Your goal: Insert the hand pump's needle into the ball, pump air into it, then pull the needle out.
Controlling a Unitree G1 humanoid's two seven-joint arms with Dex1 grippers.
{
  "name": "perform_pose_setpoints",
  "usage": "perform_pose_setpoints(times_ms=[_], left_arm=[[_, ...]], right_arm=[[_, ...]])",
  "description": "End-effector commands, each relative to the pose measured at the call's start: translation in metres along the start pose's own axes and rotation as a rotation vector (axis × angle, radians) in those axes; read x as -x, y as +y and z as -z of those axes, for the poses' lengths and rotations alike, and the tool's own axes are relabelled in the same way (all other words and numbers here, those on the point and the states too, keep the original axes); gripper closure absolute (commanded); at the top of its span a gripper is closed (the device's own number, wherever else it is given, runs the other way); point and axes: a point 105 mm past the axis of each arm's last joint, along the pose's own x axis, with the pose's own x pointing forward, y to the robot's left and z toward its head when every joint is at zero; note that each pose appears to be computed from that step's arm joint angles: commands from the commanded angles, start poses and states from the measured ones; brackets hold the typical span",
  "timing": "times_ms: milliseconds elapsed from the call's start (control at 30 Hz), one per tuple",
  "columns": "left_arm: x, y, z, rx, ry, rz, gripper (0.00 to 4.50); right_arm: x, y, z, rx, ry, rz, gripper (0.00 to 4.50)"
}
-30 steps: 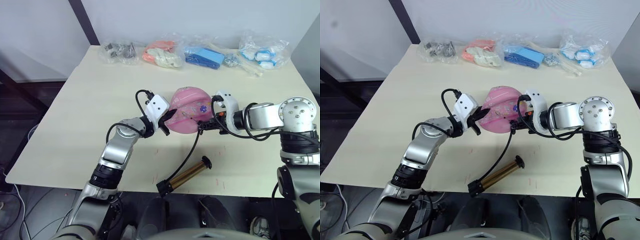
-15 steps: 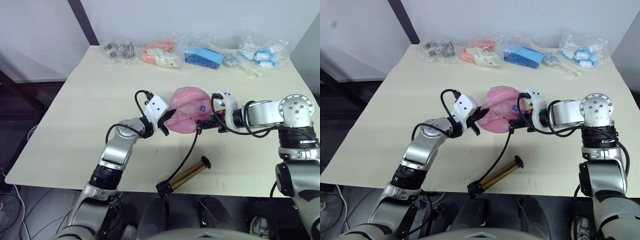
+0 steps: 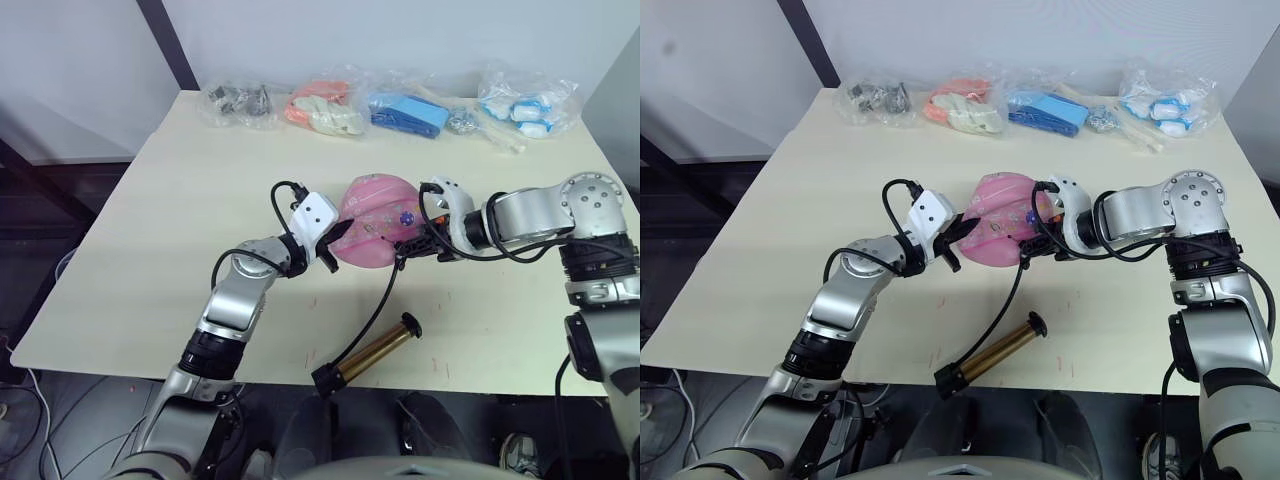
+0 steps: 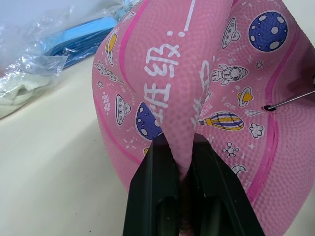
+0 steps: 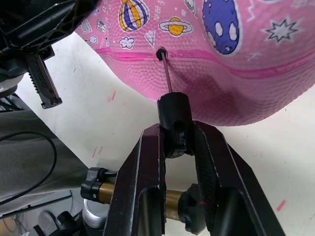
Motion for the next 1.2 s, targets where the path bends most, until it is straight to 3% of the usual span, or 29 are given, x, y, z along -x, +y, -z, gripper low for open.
perform_pose_setpoints(times_ms=[33, 500, 767, 1200], left_arm=[[-0.002, -0.009, 0.014, 0.010, 0.048, 0.031, 4.46], [-0.005, -0.009, 0.015, 0.006, 0.043, 0.037, 4.46], [-0.005, -0.009, 0.015, 0.002, 0.043, 0.038, 4.46], [-0.005, -0.006, 0.018, -0.005, 0.053, 0.035, 4.46]], right_arm=[[0.004, 0.005, -0.005, 0.021, 0.017, 0.008, 4.20], [0.007, 0.017, -0.022, 0.064, 0.056, 0.048, 4.20], [0.006, 0.023, -0.015, 0.120, 0.184, 0.055, 4.20], [0.013, 0.018, -0.022, 0.083, 0.199, 0.081, 4.20]])
